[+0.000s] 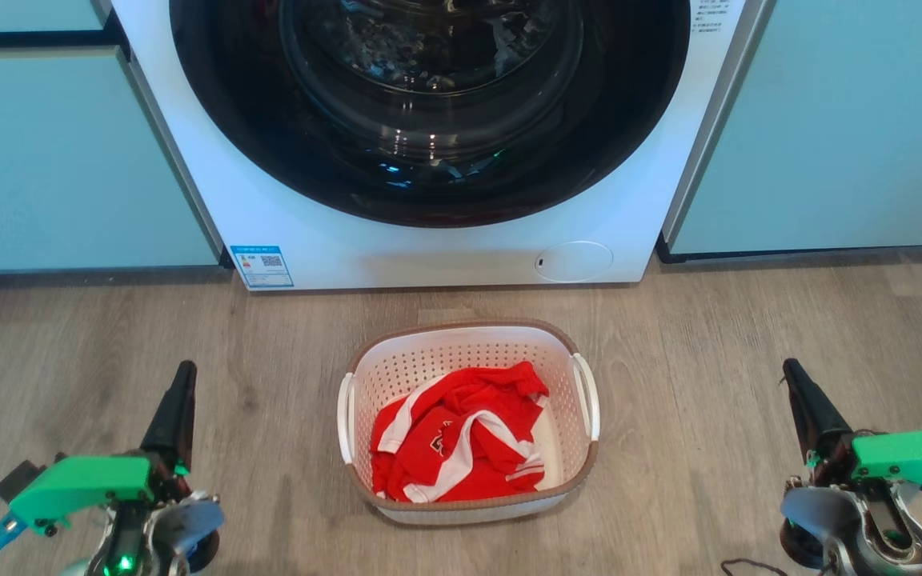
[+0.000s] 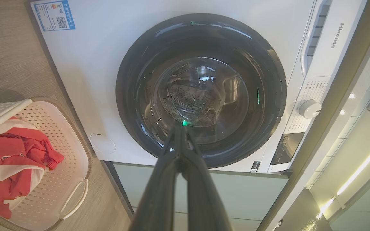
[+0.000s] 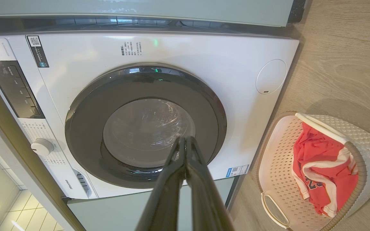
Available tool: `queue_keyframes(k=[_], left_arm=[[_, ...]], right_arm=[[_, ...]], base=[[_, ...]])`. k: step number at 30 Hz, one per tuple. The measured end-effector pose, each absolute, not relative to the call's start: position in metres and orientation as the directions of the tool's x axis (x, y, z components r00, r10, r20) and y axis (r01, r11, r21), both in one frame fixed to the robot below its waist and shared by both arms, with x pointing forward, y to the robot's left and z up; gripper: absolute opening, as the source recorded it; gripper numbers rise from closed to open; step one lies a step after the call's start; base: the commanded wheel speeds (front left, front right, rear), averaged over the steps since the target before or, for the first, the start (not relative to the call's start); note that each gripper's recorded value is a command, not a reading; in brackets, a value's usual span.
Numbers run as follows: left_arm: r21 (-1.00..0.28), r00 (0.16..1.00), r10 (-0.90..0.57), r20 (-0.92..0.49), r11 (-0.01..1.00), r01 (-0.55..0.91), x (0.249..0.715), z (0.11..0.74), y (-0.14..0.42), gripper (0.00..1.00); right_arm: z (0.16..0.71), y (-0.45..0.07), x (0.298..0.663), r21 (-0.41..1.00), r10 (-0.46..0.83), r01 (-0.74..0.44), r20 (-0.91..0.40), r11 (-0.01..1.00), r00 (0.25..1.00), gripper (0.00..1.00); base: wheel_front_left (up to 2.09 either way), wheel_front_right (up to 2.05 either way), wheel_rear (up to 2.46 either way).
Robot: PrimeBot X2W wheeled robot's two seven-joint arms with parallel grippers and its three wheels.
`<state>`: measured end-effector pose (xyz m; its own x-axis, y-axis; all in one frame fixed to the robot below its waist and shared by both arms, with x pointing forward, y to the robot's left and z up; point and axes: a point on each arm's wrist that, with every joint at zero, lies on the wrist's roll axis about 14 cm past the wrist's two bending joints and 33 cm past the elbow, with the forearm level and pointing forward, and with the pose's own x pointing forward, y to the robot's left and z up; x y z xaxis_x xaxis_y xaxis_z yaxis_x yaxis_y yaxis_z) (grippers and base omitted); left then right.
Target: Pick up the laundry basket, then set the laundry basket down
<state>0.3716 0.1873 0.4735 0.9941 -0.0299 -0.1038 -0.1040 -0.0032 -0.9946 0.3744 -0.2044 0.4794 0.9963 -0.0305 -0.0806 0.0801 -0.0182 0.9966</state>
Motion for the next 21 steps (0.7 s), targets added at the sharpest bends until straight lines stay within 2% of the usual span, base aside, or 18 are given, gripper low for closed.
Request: queue_keyframes(k=[21], left_arm=[[-0.995, 0.995, -0.019, -0.102, -0.007, -0.102, 0.3718, 0.4741, 0.1914, 0.00]], right_arm=[[0.4794, -0.2045, 0.3744, 0.997, -0.028, 0.080, -0.081, -0.019, 0.996, 0.00]], base=[[0.00, 0.00, 0.00]])
